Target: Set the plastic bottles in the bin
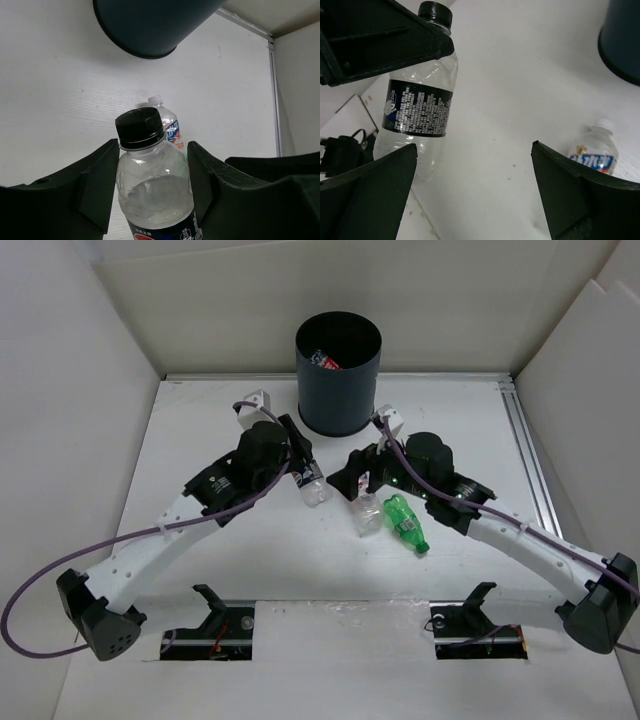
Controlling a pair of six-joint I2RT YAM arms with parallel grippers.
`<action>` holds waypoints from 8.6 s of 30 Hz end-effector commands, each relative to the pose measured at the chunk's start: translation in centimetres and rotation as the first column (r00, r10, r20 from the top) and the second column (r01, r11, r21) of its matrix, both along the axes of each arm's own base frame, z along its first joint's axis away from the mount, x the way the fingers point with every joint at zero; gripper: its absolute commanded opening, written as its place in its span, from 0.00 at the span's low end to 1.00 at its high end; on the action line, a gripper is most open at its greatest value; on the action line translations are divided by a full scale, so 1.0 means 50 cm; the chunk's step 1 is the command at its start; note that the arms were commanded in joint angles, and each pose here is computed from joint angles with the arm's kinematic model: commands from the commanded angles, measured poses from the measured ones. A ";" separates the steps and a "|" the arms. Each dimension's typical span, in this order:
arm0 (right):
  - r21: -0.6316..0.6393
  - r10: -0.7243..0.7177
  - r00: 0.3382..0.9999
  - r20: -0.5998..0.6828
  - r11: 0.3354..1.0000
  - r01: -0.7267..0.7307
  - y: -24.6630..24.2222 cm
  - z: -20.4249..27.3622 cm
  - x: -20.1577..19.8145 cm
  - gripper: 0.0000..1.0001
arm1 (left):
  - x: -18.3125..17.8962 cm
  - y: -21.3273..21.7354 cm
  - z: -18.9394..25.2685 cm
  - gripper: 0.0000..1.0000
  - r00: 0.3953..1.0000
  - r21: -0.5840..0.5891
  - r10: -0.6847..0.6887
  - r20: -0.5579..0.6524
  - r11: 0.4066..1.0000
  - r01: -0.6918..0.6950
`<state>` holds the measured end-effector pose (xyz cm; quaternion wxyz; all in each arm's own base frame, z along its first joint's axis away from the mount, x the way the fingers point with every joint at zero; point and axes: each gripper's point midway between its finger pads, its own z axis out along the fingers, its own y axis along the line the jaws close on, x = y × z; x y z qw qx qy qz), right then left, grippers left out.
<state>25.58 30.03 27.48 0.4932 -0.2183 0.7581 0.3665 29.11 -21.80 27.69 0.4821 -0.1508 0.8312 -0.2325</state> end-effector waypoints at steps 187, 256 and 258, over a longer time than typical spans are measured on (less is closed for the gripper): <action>0.376 -0.667 0.725 0.171 0.724 0.578 -0.077 0.318 0.723 1.00 | -0.056 0.105 0.133 1.00 0.983 -0.039 0.072 0.169 0.997 -0.066; -0.226 -0.413 0.834 -0.366 0.909 0.351 -0.165 -0.321 0.050 0.00 | -0.086 0.019 -0.103 1.00 0.988 -0.016 -0.139 -0.066 0.990 0.138; -0.164 -0.401 0.850 -0.341 0.916 0.367 -0.161 -0.270 0.055 0.00 | -0.092 0.001 -0.103 1.00 0.981 -0.046 -0.190 -0.046 0.981 0.188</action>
